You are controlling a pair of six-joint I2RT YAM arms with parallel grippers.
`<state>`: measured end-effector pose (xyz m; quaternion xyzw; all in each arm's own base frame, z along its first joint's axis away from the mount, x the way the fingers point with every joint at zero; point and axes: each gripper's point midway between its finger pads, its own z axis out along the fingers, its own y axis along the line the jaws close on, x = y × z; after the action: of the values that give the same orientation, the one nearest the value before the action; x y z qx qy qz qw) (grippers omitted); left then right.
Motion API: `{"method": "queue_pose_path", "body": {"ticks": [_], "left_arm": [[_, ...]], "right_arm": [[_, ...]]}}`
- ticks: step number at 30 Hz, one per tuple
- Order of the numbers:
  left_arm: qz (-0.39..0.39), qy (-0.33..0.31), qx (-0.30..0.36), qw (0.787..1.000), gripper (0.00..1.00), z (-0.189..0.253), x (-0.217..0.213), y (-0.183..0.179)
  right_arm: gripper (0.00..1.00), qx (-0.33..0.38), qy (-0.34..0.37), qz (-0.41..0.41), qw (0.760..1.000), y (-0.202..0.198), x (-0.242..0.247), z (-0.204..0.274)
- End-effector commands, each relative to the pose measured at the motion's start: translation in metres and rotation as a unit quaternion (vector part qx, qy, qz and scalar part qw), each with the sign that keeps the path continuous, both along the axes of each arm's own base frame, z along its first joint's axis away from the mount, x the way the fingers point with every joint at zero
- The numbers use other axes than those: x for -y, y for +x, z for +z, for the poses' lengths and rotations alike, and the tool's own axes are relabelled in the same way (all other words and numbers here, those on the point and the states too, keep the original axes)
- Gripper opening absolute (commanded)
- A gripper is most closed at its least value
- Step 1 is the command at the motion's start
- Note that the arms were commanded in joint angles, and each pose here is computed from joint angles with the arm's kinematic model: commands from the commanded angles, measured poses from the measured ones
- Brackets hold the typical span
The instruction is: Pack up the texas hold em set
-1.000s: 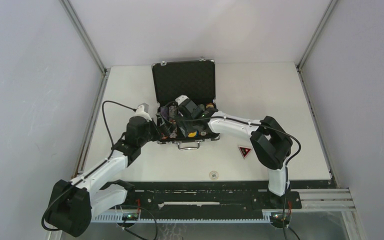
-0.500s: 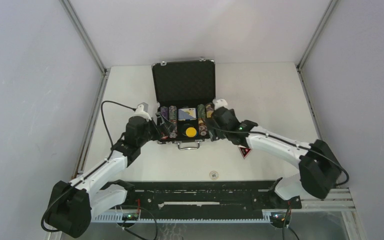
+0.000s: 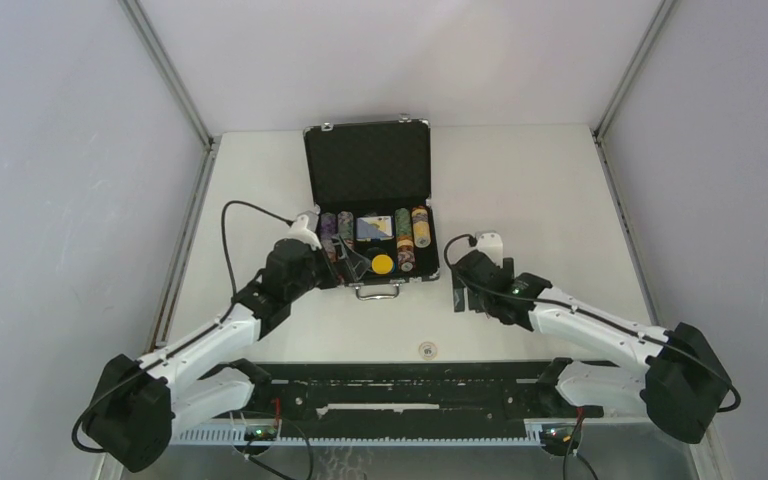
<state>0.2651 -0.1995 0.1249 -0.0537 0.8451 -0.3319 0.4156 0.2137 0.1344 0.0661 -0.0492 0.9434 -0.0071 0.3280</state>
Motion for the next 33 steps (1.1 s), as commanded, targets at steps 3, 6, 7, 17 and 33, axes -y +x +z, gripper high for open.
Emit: {"method": "queue_pose_path", "body": {"ticks": [3, 6, 7, 17, 33], "left_arm": [[0.0, 0.028, 0.053, 0.998, 1.0, 0.025, 0.01, 0.003], [0.003, 0.04, 0.058, 0.998, 0.99, 0.025, 0.012, -0.006], [-0.004, 0.037, 0.057, 0.998, 0.98, 0.023, 0.016, -0.013], [-0.007, 0.013, 0.022, 1.0, 0.95, -0.017, 0.023, -0.066], [-0.003, 0.037, 0.02, 0.999, 0.94, -0.04, 0.015, -0.074]], "right_arm": [[0.83, 0.017, 0.043, 0.055, 0.997, -0.032, -0.049, 0.011], [0.79, 0.029, 0.032, 0.091, 0.995, -0.052, -0.072, 0.013], [0.75, 0.027, 0.031, 0.093, 0.995, -0.056, -0.078, 0.011], [0.83, 0.015, 0.0, 0.174, 0.985, -0.09, -0.115, -0.015], [0.11, 0.0, 0.014, 0.136, 0.991, -0.075, -0.104, -0.036]]}}
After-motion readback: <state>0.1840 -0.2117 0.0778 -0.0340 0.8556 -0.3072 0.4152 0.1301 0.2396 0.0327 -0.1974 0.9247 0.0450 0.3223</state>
